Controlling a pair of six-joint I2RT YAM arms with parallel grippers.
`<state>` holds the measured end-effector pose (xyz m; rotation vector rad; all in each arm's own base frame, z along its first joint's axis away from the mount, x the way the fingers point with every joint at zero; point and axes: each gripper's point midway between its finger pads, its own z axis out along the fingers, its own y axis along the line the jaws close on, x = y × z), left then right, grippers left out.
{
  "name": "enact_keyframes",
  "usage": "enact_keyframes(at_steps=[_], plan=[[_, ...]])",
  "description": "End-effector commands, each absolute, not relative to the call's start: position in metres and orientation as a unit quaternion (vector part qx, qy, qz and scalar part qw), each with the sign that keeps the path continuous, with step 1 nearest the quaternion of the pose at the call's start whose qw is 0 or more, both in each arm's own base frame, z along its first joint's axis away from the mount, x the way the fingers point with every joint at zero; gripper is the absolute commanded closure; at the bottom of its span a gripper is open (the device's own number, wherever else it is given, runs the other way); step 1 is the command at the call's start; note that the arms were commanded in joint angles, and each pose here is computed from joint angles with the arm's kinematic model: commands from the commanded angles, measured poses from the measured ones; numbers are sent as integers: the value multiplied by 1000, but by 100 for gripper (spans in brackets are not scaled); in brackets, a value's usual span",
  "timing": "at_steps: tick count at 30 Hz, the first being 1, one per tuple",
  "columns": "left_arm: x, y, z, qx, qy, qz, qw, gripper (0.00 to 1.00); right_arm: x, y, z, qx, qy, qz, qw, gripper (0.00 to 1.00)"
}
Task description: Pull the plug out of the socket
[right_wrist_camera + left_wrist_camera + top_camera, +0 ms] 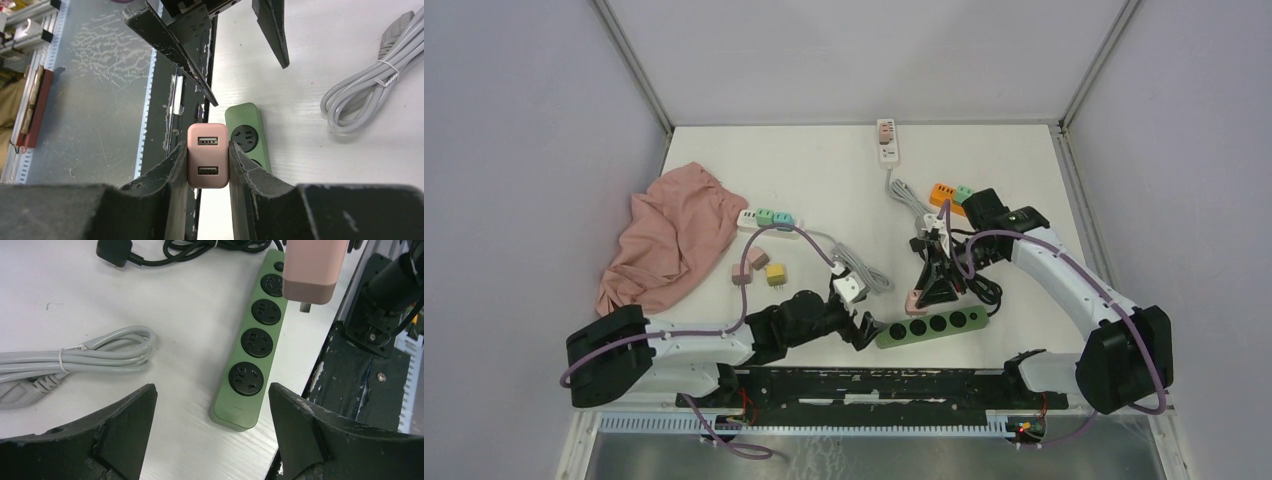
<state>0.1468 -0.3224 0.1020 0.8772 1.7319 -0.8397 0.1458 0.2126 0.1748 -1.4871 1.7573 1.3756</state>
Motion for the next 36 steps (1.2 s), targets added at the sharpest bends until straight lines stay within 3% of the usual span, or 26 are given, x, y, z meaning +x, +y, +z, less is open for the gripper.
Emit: enact_keyframes(at_steps=[1, 36], plan=[[158, -323, 136, 301, 721, -360, 511, 11, 153, 221, 207, -511, 623, 531, 260, 96], [185, -321, 191, 152, 769, -358, 506, 15, 214, 231, 187, -285, 748, 570, 184, 91]])
